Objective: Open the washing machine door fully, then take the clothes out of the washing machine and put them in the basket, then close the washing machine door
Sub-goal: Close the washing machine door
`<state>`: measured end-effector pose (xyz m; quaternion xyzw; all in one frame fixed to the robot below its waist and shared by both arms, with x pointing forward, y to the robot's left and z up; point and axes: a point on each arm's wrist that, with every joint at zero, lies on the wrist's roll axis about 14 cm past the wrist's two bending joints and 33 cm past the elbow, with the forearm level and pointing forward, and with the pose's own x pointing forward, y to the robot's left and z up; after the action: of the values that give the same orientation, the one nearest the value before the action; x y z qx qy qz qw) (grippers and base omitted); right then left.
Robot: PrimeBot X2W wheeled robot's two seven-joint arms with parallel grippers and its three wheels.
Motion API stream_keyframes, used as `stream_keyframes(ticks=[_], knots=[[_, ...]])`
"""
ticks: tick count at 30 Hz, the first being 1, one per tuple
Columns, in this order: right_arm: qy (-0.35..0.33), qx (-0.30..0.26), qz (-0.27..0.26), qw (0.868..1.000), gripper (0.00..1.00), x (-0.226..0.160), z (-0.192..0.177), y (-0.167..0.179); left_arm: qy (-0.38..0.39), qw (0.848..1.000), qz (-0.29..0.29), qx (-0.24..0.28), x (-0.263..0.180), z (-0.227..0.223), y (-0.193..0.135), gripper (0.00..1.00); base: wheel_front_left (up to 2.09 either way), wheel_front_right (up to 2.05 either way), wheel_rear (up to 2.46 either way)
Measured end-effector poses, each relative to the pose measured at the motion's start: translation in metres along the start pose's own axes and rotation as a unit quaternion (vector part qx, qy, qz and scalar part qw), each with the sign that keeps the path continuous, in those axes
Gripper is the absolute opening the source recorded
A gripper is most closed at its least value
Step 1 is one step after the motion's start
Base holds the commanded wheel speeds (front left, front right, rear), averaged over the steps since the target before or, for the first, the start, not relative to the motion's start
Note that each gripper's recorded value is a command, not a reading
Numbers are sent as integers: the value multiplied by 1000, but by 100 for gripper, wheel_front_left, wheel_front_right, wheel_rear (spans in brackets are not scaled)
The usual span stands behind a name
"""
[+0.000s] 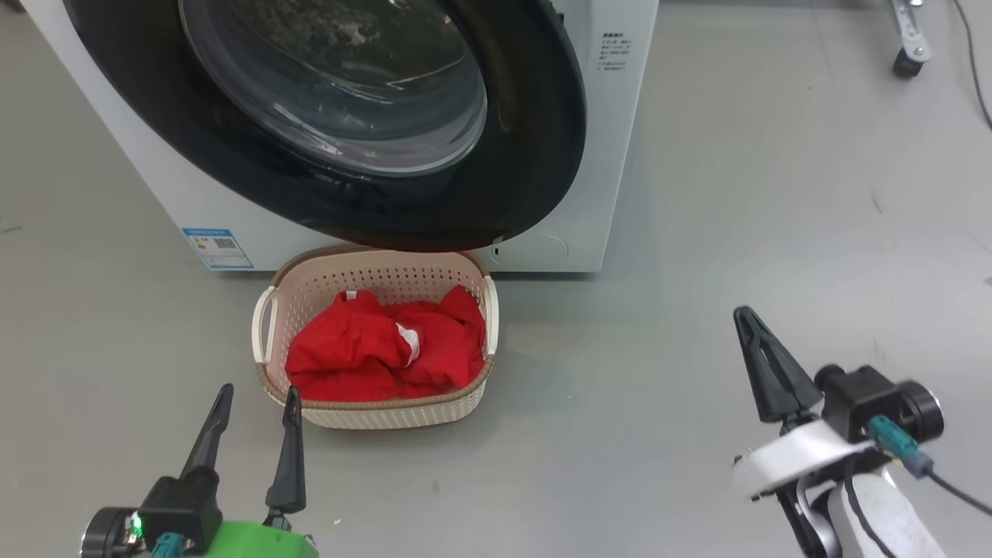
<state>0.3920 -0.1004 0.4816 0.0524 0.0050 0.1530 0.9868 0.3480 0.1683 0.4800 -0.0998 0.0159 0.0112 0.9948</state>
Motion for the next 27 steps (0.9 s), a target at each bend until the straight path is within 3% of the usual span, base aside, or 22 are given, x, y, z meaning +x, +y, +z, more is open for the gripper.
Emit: stream_keyframes(ticks=[16,27], knots=[[-59,-40,127,989,0,113,51,44,-11,1000,13,-7,30,2,2,100,0,0,0],[-55,-39,232,970,0,163,49,104,-2,1000,29,7,46,-5,13,100,0,0,0]])
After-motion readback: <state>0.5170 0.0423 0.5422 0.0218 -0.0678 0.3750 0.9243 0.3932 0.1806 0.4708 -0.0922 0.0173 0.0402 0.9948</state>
